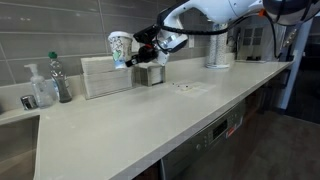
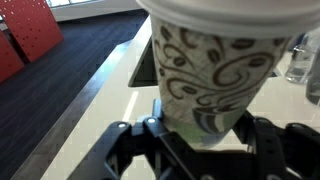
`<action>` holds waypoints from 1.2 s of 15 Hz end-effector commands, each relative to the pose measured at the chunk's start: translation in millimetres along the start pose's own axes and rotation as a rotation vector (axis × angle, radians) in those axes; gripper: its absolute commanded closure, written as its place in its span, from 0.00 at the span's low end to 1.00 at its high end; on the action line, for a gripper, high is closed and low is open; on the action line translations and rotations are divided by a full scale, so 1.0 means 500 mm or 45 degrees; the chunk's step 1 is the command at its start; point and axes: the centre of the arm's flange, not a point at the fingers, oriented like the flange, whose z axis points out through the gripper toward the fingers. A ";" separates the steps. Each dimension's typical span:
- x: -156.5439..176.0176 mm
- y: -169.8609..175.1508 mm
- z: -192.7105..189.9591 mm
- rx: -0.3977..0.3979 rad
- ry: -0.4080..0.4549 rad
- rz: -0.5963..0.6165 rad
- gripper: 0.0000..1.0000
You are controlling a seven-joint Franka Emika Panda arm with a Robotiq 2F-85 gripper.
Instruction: Place the cup next to the sink
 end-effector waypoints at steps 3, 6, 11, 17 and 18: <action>0.018 -0.093 0.121 -0.008 0.082 0.056 0.59; 0.036 -0.124 0.165 0.018 0.161 0.023 0.59; 0.032 -0.165 0.196 0.078 0.247 -0.067 0.59; 0.026 -0.087 0.199 0.053 0.223 -0.084 0.59; 0.013 -0.104 0.207 0.036 0.220 -0.101 0.59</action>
